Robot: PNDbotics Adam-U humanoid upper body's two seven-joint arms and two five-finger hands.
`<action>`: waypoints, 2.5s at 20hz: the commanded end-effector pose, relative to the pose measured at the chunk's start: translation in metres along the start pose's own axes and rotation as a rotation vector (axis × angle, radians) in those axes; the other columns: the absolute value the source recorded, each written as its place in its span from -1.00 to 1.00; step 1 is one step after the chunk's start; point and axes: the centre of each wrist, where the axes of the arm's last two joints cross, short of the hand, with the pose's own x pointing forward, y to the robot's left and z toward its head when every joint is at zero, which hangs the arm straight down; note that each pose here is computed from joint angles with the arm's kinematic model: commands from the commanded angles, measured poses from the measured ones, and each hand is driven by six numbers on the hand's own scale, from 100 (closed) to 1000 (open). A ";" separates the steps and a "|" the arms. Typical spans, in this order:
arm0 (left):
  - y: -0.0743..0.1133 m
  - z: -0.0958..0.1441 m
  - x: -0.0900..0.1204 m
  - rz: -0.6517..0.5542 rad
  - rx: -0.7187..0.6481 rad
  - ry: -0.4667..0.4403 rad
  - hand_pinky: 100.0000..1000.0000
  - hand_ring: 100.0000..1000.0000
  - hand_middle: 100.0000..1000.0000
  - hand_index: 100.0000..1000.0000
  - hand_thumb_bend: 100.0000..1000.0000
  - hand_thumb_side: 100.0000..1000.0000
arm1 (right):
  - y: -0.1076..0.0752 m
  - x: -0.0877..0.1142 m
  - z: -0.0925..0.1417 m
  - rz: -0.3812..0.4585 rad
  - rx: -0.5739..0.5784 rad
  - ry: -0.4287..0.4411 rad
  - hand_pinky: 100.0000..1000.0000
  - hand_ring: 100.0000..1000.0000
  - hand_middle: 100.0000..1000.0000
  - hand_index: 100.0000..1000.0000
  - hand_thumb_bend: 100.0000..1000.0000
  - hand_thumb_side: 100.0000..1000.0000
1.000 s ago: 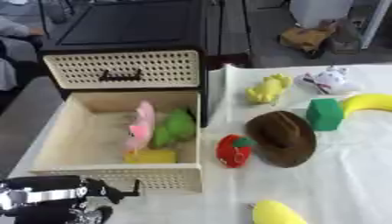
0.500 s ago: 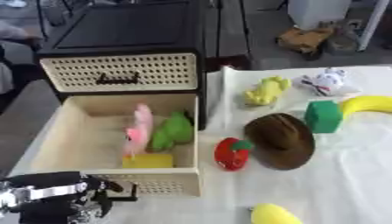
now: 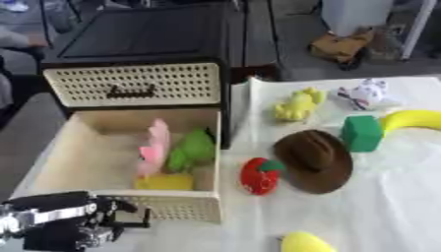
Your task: Pick up objects from table and place into drawer.
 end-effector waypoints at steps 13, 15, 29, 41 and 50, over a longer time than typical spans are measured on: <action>0.013 0.004 0.011 -0.024 -0.032 -0.110 -0.84 -0.46 0.69 1.00 -1.00 1.00 | -0.001 0.006 -0.007 0.009 0.006 -0.020 0.29 0.30 -0.03 0.35 -0.27 1.00; 0.015 0.002 0.016 -0.030 -0.055 -0.133 -0.84 -0.47 0.69 1.00 -1.00 1.00 | -0.001 0.006 -0.007 0.007 0.004 -0.016 0.29 0.30 -0.03 0.35 -0.27 1.00; 0.024 0.001 0.025 -0.043 -0.018 -0.213 -0.90 -0.51 0.76 1.00 -1.00 1.00 | 0.001 0.005 -0.005 0.003 0.011 0.004 0.30 0.30 -0.04 0.34 -0.28 1.00; 0.029 -0.008 0.017 -0.066 0.072 -0.248 -0.87 -0.45 0.80 1.00 -1.00 0.91 | 0.001 0.005 -0.004 0.004 0.013 0.012 0.30 0.30 -0.04 0.34 -0.28 1.00; 0.035 -0.006 0.010 -0.143 0.179 -0.207 -0.86 -0.44 0.86 1.00 -1.00 0.83 | 0.002 0.005 -0.004 -0.007 0.019 0.009 0.30 0.30 -0.04 0.34 -0.28 1.00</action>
